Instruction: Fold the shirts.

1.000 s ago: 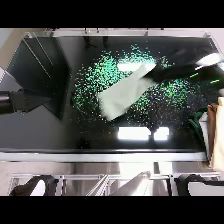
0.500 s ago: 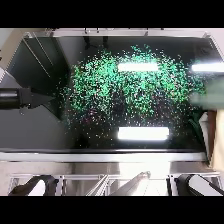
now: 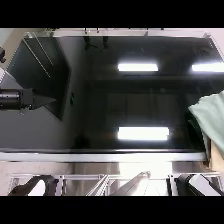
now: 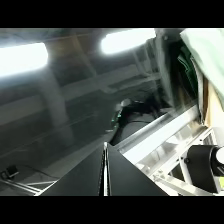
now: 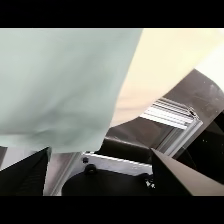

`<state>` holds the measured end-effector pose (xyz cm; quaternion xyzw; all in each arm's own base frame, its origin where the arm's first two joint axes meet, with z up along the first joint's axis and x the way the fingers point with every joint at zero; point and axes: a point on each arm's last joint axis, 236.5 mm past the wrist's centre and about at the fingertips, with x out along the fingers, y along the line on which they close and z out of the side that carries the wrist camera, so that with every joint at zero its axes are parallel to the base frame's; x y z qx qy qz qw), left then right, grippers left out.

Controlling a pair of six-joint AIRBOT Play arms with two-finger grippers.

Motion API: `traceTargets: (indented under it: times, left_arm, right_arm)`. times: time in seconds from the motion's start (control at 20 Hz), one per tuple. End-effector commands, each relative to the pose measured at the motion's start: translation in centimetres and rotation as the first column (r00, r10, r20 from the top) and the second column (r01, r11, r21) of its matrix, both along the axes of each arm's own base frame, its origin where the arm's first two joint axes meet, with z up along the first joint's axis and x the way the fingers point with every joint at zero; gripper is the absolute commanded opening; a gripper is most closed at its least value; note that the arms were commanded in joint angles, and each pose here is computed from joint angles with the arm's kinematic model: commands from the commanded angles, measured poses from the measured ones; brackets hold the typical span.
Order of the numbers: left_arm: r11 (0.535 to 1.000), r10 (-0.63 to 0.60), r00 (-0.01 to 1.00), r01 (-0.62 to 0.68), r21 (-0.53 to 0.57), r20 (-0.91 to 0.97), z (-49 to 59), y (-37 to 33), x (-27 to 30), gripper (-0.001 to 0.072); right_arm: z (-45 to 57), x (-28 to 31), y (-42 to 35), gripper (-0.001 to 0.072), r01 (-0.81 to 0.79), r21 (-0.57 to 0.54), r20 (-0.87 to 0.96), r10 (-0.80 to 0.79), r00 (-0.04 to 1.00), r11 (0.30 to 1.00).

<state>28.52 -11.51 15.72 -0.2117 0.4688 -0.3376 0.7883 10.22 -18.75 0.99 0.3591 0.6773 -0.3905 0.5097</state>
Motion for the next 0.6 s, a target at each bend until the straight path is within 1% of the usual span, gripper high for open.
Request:
traceTargets:
  times: [0.0,0.1,0.2,0.25,0.3,0.35,0.4,0.45,0.5,0.55]
  left_arm:
    - [1.0,-0.006,1.0,0.006,-0.002,-0.004,0.0,-0.1,-0.1,0.0023]
    - [1.0,0.014,1.0,-0.014,-0.01,0.015,0.3,0.0,0.5,0.0023]
    - [0.997,0.05,0.997,-0.046,-0.062,0.062,1.7,-0.4,1.7,0.0023]
    - [0.996,0.059,0.995,-0.053,-0.065,0.083,2.3,-0.4,2.1,0.0023]
    - [0.997,0.051,0.993,-0.045,-0.055,0.104,2.9,-0.5,2.2,0.0023]
    - [0.999,0.029,0.991,-0.024,-0.045,0.134,3.7,-0.8,2.1,0.0023]
    - [0.999,0.002,0.987,0.004,-0.034,0.16,4.4,-1.2,1.9,0.0023]
    - [0.999,-0.03,0.983,0.035,-0.024,0.179,5.1,-1.7,1.4,0.0022]
    - [0.998,-0.049,0.979,0.053,-0.018,0.197,5.6,-2.3,0.9,0.0022]
    - [0.998,-0.061,0.975,0.064,-0.004,0.214,5.9,-2.7,0.3,0.0022]
  right_arm:
    - [-0.6,-0.9,1.0,0.0699,0.011,0.044,-0.031,-0.01,0.999,0.999]
    - [-0.1,1.2,3.6,0.0699,0.016,0.154,0.046,-0.023,0.999,0.988]
    - [1.7,4.5,8.1,0.0698,-0.007,0.326,0.149,-0.044,0.988,0.945]
    - [3.0,7.4,10.1,0.0695,-0.052,0.386,0.264,-0.056,0.963,0.921]
    - [5.1,10.4,12.8,0.0602,-0.112,0.452,0.379,-0.077,0.922,0.885]
    - [7.2,12.9,15.2,0.0358,-0.197,0.5,0.482,-0.083,0.872,0.843]
    - [9.3,14.9,17.5,0.0237,-0.284,0.531,0.568,-0.087,0.818,0.798]
    - [10.8,16.1,19.6,0.0225,-0.372,0.537,0.634,-0.071,0.77,0.757]
    - [11.5,16.8,21.2,0.0223,-0.463,0.503,0.693,-0.021,0.72,0.73]
    - [11.6,17.1,22.6,0.0207,-0.558,0.427,0.745,0.073,0.663,0.711]
